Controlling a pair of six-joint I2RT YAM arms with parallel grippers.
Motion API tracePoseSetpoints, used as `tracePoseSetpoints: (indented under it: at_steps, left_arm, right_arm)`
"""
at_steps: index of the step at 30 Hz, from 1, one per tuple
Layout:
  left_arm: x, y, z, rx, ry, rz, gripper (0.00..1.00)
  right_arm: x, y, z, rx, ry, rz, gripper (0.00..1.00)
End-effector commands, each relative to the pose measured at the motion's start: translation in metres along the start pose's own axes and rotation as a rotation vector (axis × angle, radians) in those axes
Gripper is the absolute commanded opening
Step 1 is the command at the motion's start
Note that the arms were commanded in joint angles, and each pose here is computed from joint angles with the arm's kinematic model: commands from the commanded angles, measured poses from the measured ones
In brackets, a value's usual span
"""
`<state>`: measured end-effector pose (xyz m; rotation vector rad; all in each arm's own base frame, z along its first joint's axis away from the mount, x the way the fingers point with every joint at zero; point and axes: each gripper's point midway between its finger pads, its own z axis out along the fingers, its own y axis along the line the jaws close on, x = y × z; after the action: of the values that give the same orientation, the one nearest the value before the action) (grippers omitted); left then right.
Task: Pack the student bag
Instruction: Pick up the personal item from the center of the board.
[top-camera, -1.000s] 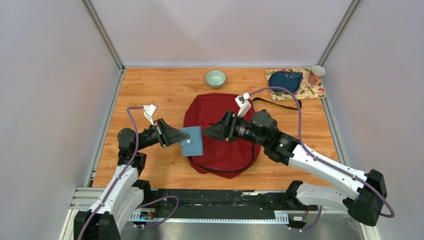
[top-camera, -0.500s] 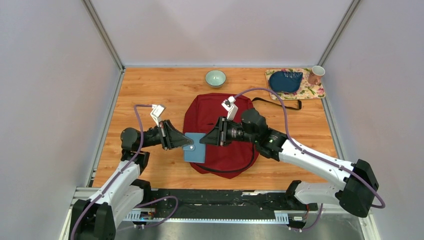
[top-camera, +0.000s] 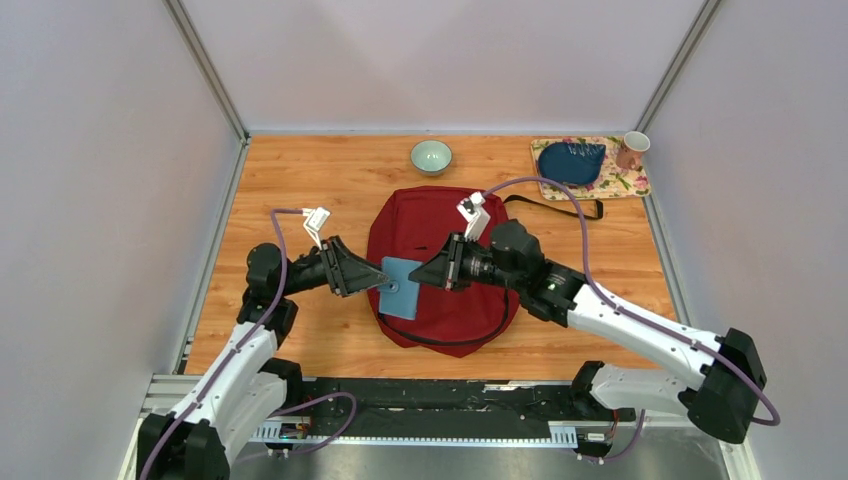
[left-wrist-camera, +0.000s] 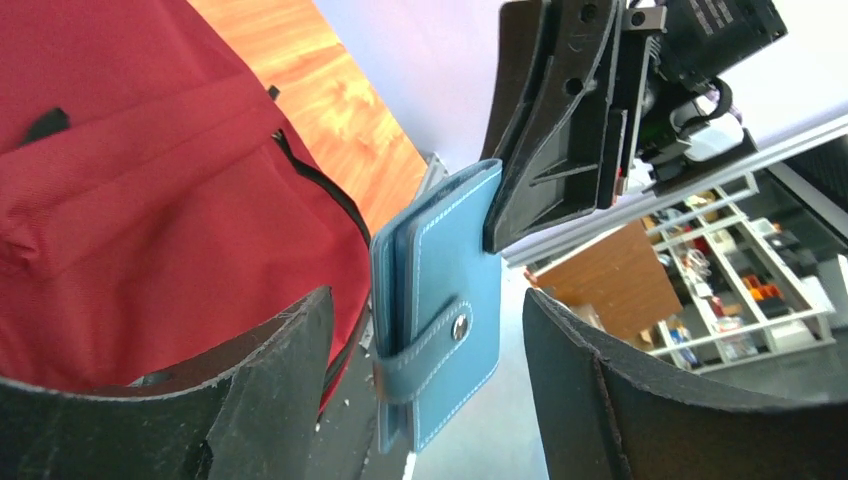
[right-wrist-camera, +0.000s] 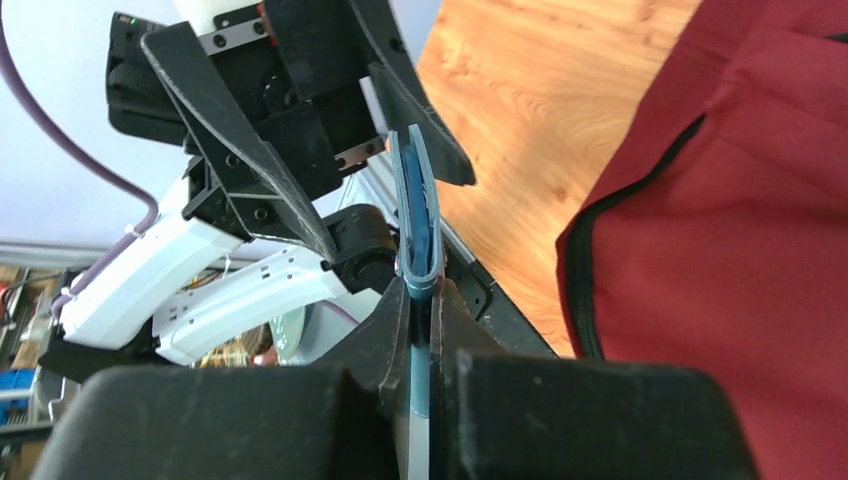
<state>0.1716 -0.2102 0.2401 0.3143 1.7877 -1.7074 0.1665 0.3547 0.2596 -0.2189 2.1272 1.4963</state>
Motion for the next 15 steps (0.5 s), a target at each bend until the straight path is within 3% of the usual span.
tracePoseSetpoints:
  at_steps: [1, 15]
  left_arm:
    - [-0.014, 0.000, 0.000, -0.067, -0.038, 0.114, 0.76]
    - [-0.007, -0.003, 0.004, 0.008, -0.047, 0.097, 0.78]
  right_arm:
    - [-0.024, -0.006, -0.019, 0.060, -0.170, 0.001, 0.00]
    - [-0.029, 0.022, -0.015, -0.087, -0.179, 0.023, 0.00]
